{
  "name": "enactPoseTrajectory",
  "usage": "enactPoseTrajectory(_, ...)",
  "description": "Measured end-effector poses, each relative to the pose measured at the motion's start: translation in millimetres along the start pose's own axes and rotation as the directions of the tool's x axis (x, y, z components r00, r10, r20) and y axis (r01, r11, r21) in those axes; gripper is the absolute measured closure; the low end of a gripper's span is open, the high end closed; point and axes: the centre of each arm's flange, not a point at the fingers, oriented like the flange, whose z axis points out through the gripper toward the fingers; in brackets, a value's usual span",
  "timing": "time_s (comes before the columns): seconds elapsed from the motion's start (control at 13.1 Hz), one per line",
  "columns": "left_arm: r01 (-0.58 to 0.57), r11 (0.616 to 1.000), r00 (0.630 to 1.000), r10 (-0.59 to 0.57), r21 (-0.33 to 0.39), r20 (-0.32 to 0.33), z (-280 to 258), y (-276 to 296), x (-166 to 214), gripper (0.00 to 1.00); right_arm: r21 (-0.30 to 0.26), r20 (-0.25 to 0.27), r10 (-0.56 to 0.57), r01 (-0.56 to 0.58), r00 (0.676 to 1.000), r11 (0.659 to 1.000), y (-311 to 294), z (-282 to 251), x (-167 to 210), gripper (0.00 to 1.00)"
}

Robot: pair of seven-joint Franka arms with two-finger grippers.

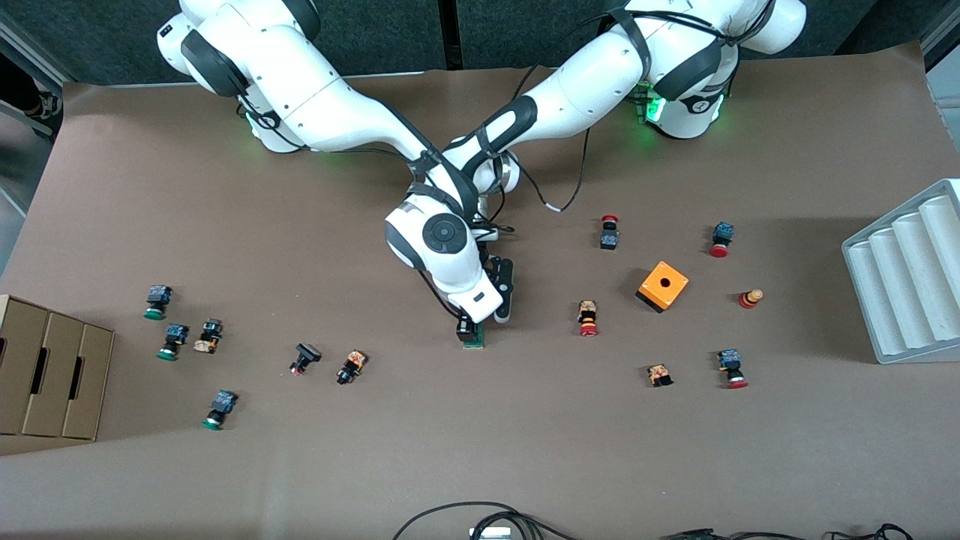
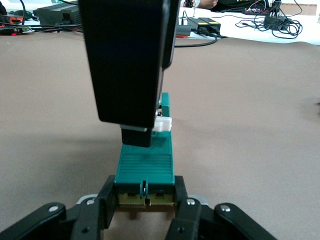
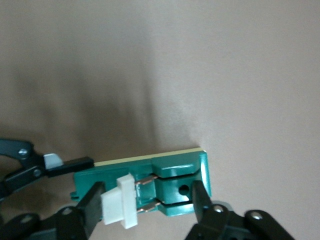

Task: Close load switch with both arms
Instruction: 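Lower the right gripper onto the white handle and close on it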

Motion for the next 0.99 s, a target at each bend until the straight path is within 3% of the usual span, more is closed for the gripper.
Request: enactPoseTrajectory(0.99, 0.000, 1.000, 1.000, 0.000, 0.000, 0.000, 0, 0, 0, 0.51, -0.023, -0.015, 0.003, -0.004, 1.000, 1.000, 11, -14, 0, 0.28)
